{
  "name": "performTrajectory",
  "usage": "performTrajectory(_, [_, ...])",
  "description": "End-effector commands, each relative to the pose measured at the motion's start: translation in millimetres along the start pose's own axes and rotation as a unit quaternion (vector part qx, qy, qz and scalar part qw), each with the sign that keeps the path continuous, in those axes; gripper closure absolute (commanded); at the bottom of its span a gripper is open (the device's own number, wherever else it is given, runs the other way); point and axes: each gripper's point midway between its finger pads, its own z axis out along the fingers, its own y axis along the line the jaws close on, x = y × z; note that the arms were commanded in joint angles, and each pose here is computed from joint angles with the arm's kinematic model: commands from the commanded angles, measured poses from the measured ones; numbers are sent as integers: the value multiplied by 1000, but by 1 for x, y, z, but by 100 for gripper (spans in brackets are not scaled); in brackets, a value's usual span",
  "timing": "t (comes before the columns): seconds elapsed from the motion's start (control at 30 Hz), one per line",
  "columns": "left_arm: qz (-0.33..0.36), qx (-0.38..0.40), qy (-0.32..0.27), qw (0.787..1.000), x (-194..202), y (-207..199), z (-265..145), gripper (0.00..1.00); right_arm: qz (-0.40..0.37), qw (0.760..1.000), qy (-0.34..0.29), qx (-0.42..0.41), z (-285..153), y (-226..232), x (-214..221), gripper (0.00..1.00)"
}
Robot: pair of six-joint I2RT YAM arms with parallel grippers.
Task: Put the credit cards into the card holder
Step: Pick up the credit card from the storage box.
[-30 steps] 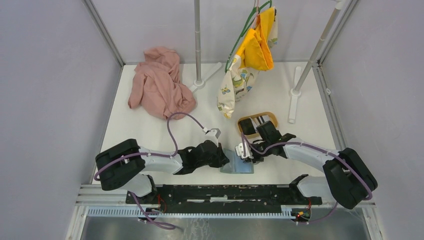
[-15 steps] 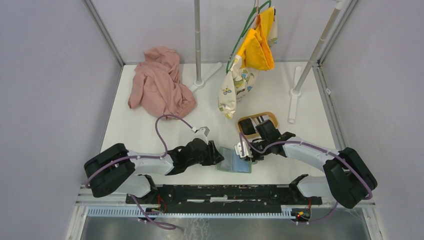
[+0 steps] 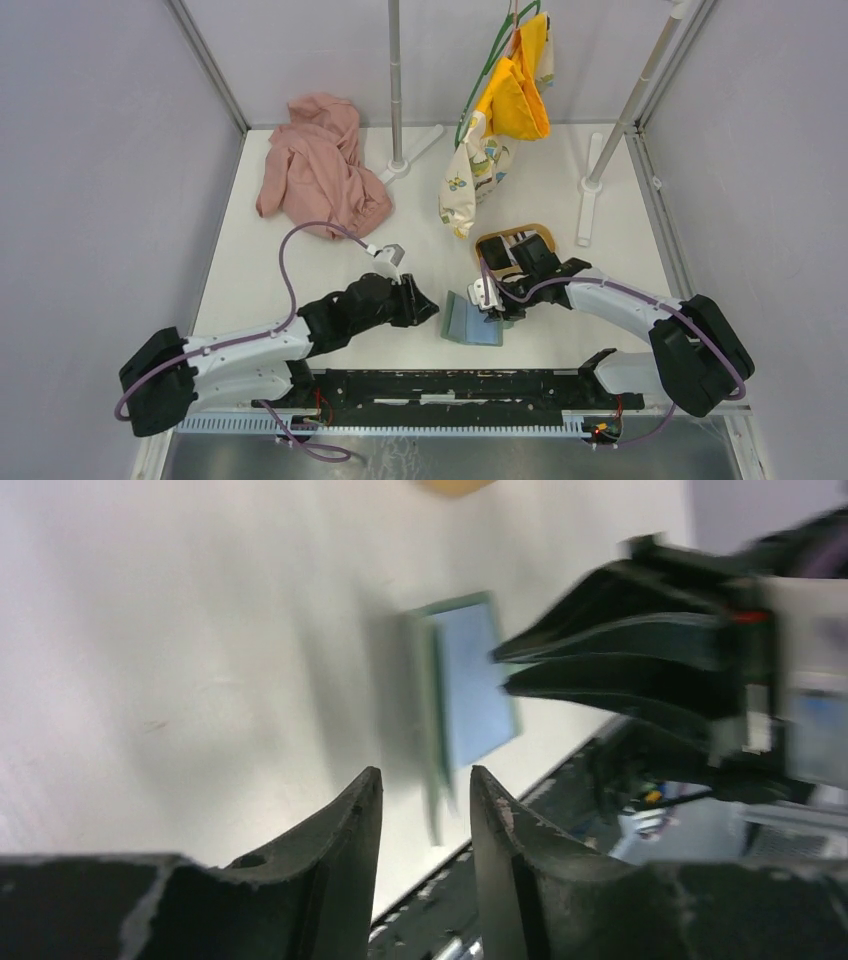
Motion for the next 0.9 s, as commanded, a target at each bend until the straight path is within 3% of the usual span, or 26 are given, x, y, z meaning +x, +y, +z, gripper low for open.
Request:
performTrajectory(0.0, [36,141,-50,988,-44,-77,-38,58,0,999,-49,-15,-4,-5,-30,70])
performTrajectory(0.2, [70,241,-43,967,-54,-129,-48,73,29,996,-79,-37,-8,-7,-42,68])
performTrajectory(0.33, [98,232,-52,966,-61,-133,-36,78,70,990,-117,-29,-28,-21,-47,67])
performTrajectory(0.47, [129,190,-121,966,-92,-126,-41,77,103,986,-122,50,-70,-58,-39,64])
performTrajectory(0.57, [131,139,-181,965,-117,-111,-49,55,130,976,-101,144,-99,-93,-31,54])
performTrajectory(0.67, [123,105,-206,965,-126,-95,-53,28,154,956,-78,239,-128,-130,-23,28])
performTrajectory(0.73, [126,97,-201,967,-123,-90,-52,21,204,939,-56,271,-138,-150,-13,20])
performTrajectory(0.87, [133,82,-187,970,-123,-87,-59,17,332,894,-6,302,-136,-168,25,18])
